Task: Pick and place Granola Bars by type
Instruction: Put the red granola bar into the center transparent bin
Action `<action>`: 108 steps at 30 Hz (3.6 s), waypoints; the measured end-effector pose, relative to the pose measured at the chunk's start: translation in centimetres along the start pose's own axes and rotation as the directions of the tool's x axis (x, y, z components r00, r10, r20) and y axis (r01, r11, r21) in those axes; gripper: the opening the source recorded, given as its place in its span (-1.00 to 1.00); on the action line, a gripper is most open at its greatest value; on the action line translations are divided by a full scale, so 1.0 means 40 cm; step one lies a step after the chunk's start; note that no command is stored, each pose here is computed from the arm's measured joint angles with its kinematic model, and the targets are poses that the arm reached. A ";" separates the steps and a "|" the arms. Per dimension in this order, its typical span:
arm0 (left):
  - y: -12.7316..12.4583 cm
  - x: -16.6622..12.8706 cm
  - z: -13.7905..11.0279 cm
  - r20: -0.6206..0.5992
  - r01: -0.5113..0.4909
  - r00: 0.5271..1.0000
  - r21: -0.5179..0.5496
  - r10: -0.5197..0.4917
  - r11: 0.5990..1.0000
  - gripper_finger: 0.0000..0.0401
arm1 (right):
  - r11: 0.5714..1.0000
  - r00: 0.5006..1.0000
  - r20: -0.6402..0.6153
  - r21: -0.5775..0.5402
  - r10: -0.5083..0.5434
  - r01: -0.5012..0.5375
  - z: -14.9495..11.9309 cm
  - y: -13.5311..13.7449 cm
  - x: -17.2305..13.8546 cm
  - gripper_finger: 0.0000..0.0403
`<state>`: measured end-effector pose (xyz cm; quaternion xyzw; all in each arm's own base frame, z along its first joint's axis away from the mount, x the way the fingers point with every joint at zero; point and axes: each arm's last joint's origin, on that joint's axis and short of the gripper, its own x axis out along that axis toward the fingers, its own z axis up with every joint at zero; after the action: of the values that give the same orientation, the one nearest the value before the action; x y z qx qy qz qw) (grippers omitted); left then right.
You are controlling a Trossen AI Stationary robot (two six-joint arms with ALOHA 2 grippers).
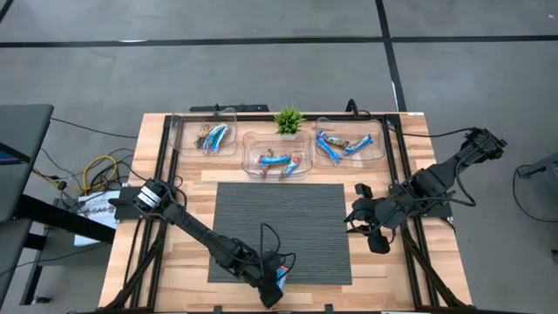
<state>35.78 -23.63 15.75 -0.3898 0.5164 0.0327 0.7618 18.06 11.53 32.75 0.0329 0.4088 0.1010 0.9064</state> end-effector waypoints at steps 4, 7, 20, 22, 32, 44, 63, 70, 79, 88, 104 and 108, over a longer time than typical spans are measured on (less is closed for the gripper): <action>-0.008 0.000 0.005 0.014 0.036 0.999 -0.110 -0.034 0.993 -0.50 | 1.000 1.000 0.000 0.000 0.000 0.000 0.000 0.000 0.000 -0.36; -0.014 -0.001 0.006 0.021 0.063 0.998 -0.171 -0.061 0.983 -0.44 | 1.000 1.000 0.000 0.000 0.000 0.000 0.000 0.000 0.000 -0.36; 0.001 0.000 0.003 0.023 -0.001 1.000 -0.286 0.008 0.958 -0.17 | 1.000 1.000 0.000 -0.008 0.000 0.000 0.000 0.000 0.000 -0.36; -0.002 0.000 0.004 0.028 0.011 1.000 -0.290 -0.003 0.957 -0.17 | 1.000 1.000 0.000 -0.008 0.000 0.000 0.000 0.000 0.000 -0.36; 0.005 0.022 -0.001 -0.002 0.007 1.000 -0.294 -0.008 0.956 -0.17 | 1.000 1.000 0.000 -0.011 0.000 0.000 0.000 0.000 0.000 -0.36; 0.009 0.027 -0.002 -0.009 -0.005 1.000 -0.289 0.002 0.957 -0.36 | 1.000 1.000 -0.005 -0.012 -0.005 0.005 -0.002 -0.001 0.000 -0.36; -0.009 0.027 0.005 0.013 0.078 0.997 -0.224 -0.077 0.971 -0.99 | 1.000 1.000 -0.001 -0.010 -0.015 0.015 -0.001 -0.001 0.000 -0.36; -0.008 0.027 0.004 0.009 0.073 0.997 -0.219 -0.073 0.973 -1.00 | 0.967 0.950 -0.193 -0.024 0.244 -0.253 -0.038 0.050 0.070 -0.36; -0.007 0.027 0.005 0.017 0.070 0.998 -0.219 -0.068 0.973 -1.00 | 0.924 0.919 -0.211 -0.118 0.334 -0.363 -0.052 0.140 0.296 -0.36; -0.008 0.027 0.004 0.010 0.071 0.997 -0.223 -0.070 0.972 -1.00 | 0.910 0.905 -0.160 -0.077 0.393 -0.409 -0.054 0.141 0.498 -0.36; 0.001 0.027 0.002 0.013 0.034 0.999 -0.199 -0.032 0.979 -1.00 | 0.969 0.963 -0.115 0.007 0.246 -0.246 -0.027 0.192 0.662 -0.50; 0.001 0.027 0.003 0.022 0.032 0.999 -0.162 -0.029 0.986 -1.00 | 0.989 0.988 -0.061 0.045 0.144 -0.142 -0.021 0.187 0.663 -0.75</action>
<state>36.37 -23.91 14.88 -0.4582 0.4984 0.0668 0.7329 33.40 24.39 13.77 0.0771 0.4360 0.1585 0.8825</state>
